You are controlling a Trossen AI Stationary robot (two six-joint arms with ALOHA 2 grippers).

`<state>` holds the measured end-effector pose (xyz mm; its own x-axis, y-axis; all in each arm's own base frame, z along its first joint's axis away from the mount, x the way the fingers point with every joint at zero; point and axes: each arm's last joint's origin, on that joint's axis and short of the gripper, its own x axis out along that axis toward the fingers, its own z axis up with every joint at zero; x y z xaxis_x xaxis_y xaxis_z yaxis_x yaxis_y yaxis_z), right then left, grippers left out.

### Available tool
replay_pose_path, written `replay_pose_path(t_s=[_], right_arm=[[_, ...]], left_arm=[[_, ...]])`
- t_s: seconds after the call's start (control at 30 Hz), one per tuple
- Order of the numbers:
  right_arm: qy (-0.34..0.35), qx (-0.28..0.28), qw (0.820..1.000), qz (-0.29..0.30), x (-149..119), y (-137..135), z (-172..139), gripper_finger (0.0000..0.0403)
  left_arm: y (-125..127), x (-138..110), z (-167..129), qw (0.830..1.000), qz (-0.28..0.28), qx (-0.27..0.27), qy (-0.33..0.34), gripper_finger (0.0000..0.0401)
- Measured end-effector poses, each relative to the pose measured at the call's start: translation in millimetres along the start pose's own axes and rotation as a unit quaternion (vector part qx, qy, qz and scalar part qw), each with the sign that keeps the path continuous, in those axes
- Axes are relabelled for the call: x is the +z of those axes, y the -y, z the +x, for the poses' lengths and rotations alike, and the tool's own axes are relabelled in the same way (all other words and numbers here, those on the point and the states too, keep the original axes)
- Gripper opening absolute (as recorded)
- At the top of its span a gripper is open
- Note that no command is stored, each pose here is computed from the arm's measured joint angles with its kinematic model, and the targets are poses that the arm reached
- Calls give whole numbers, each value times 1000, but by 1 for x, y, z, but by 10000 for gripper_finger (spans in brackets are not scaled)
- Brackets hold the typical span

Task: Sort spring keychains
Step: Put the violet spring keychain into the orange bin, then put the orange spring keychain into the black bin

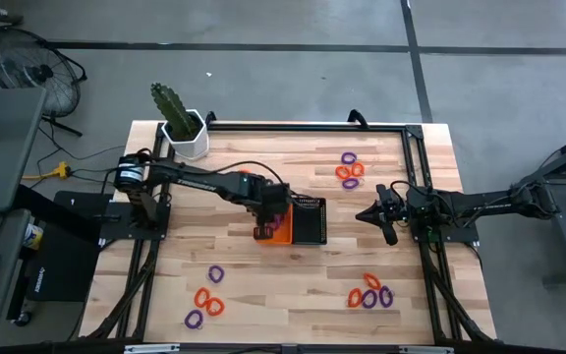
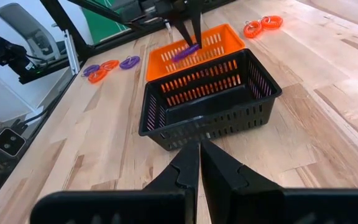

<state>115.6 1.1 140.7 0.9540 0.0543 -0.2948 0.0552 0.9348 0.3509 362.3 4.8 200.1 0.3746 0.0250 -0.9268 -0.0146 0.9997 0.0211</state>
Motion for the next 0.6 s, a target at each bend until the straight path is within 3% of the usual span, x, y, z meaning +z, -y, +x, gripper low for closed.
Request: replay_pose_path(t_s=[0.6], right_arm=[[0,0,1000,0,0,0,0,12]], left_arm=[[-5,4,2,999,32,17,19,120]])
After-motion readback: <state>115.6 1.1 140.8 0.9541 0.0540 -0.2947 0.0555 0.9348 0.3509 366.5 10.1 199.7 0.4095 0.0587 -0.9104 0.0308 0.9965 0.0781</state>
